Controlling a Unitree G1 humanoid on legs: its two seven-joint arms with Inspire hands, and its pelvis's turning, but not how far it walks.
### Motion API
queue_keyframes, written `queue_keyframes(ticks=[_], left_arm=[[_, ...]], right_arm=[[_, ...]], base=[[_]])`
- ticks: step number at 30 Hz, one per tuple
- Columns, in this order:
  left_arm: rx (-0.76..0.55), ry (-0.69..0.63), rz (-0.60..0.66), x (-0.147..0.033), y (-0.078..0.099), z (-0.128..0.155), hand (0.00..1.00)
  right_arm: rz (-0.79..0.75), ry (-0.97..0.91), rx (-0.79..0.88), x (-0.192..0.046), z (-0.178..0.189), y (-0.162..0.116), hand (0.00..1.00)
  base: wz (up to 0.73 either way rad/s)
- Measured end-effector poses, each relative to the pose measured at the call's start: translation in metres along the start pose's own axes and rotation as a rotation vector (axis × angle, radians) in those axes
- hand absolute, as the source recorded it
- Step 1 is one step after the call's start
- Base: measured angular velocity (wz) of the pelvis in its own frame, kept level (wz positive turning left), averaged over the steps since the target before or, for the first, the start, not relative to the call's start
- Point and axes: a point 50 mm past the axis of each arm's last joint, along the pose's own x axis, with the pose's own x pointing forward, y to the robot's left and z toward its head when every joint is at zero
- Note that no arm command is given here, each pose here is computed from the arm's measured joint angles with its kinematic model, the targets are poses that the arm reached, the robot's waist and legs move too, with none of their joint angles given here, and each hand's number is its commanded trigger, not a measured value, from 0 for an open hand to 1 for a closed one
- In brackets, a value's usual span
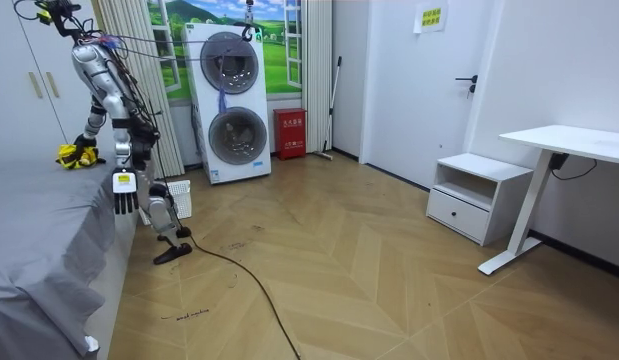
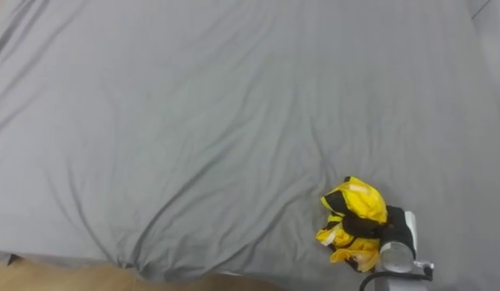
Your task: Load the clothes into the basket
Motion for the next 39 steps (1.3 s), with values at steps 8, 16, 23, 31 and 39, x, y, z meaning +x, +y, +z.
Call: queue_keyframes(ticks=[8,16,23,31,39], left_arm=[[-0.060,0.052,0.052,-0.005,0.011,-0.022,0.00],[-0.015,0.088,0.067,-0.010,0.017,-0.036,0.00],[-0.012,0.162,0.073,-0.012,0.019,-0.044,0.00],[-0.030,0.273,0.094,-0.015,0.024,-0.058,0.00],[-0.022,0.358,0.104,-0.023,0.026,-0.077,0.00]], right_arm=[[0.036,-0.065,0.072,-0.015,-0.007,-0.007,1.00],[0.016,-0.224,0.228,-0.025,0.023,-0.024,1.00],[-0.004,-0.286,0.251,-0.034,0.030,-0.036,1.00],[-0.105,-0.205,0.299,-0.040,0.004,-0.063,1.00],[-0.167,-0.120,0.309,-0.048,-0.022,-0.073,1.00]], base=[[-0.06],[-0.28],[-0.49],[-0.39],[-0.31]])
